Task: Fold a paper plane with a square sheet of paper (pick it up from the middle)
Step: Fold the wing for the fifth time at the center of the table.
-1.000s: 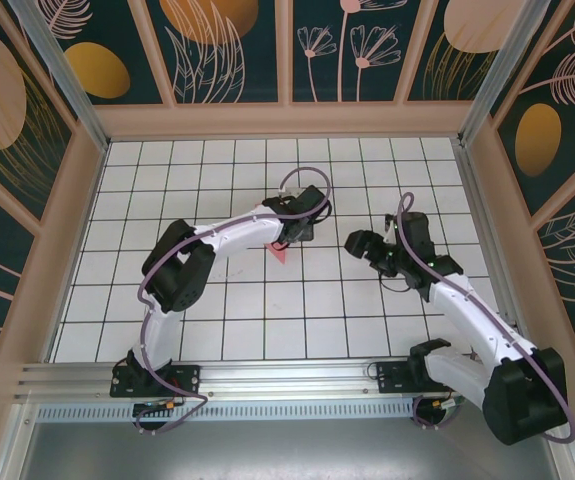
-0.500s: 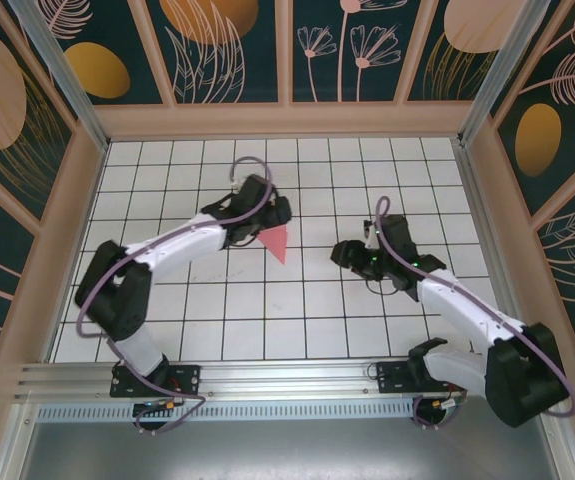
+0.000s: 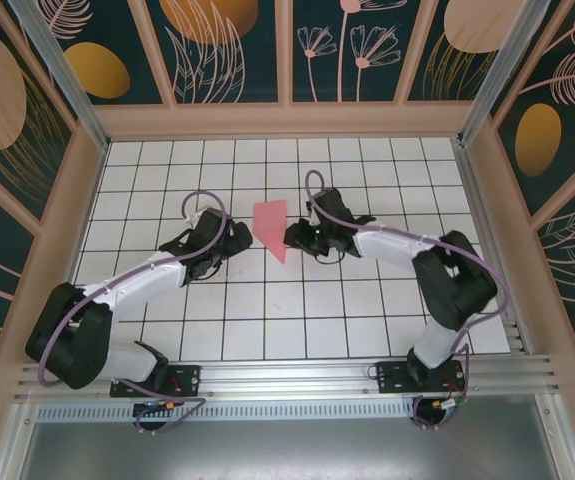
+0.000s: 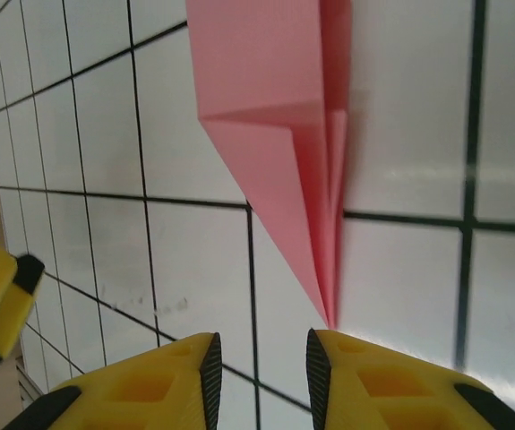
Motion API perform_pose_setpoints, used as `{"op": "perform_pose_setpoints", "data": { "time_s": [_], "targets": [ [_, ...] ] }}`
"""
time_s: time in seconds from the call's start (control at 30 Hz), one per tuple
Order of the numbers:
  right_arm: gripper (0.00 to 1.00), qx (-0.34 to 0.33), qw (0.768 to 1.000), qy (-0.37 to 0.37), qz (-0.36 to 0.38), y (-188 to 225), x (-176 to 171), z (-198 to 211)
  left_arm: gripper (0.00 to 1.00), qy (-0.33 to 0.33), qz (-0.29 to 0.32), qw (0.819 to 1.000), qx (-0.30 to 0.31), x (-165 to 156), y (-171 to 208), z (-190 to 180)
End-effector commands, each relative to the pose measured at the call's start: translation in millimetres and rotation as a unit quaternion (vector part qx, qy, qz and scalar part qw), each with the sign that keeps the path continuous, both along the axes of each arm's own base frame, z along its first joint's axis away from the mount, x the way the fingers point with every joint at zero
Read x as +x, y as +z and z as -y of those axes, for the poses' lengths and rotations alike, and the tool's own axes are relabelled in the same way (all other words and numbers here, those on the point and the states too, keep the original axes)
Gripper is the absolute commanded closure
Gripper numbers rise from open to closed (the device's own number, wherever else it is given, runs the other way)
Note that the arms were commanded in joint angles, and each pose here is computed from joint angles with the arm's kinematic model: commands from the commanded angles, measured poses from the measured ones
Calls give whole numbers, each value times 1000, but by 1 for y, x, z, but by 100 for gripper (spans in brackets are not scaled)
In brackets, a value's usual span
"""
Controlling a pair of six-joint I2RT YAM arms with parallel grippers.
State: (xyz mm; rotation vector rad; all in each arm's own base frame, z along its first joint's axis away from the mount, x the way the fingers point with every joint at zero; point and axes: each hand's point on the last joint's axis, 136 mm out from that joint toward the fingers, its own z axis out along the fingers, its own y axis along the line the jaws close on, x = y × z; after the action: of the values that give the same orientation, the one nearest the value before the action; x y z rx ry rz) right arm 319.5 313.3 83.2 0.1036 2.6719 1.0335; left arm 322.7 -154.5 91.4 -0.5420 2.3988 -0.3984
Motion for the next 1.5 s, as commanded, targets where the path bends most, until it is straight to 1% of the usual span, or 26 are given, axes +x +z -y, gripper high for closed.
{"op": "perform_pose_setpoints", "data": {
  "time_s": [0.0,0.13,0.33,0.43,0.57,0.7,0.9,1.1,1.27,1.47],
  "targets": [
    [66,-8,1000,3,-23,-14,12,-15,2,27,19,999,-6,1,5,-11],
    [66,-15,999,15,-50,-34,22,-29,1,19,18,1000,-9,0,3,-10],
    [66,-35,998,22,-55,-38,31,-33,2,7,15,1000,-6,0,2,-7],
    [68,-48,996,38,-69,-46,28,-36,1,1,17,1000,-7,2,4,-4],
    [69,-50,996,47,-61,-41,29,-38,1,-2,19,1000,-5,5,5,-3],
    [70,-32,996,69,-54,-34,27,-48,2,0,17,1000,-7,5,2,-2],
    [70,-82,989,91,-83,-56,28,-48,2,-1,23,1000,-10,6,6,-2],
    [68,-148,978,116,-93,-73,25,-31,2,-5,36,999,-12,15,19,3],
    [67,-197,965,145,-93,-86,13,-9,1,-14,46,999,-17,25,30,11],
    [67,-241,950,186,-65,-86,-9,39,1,-30,46,998,-38,29,30,23]
  ]
}}
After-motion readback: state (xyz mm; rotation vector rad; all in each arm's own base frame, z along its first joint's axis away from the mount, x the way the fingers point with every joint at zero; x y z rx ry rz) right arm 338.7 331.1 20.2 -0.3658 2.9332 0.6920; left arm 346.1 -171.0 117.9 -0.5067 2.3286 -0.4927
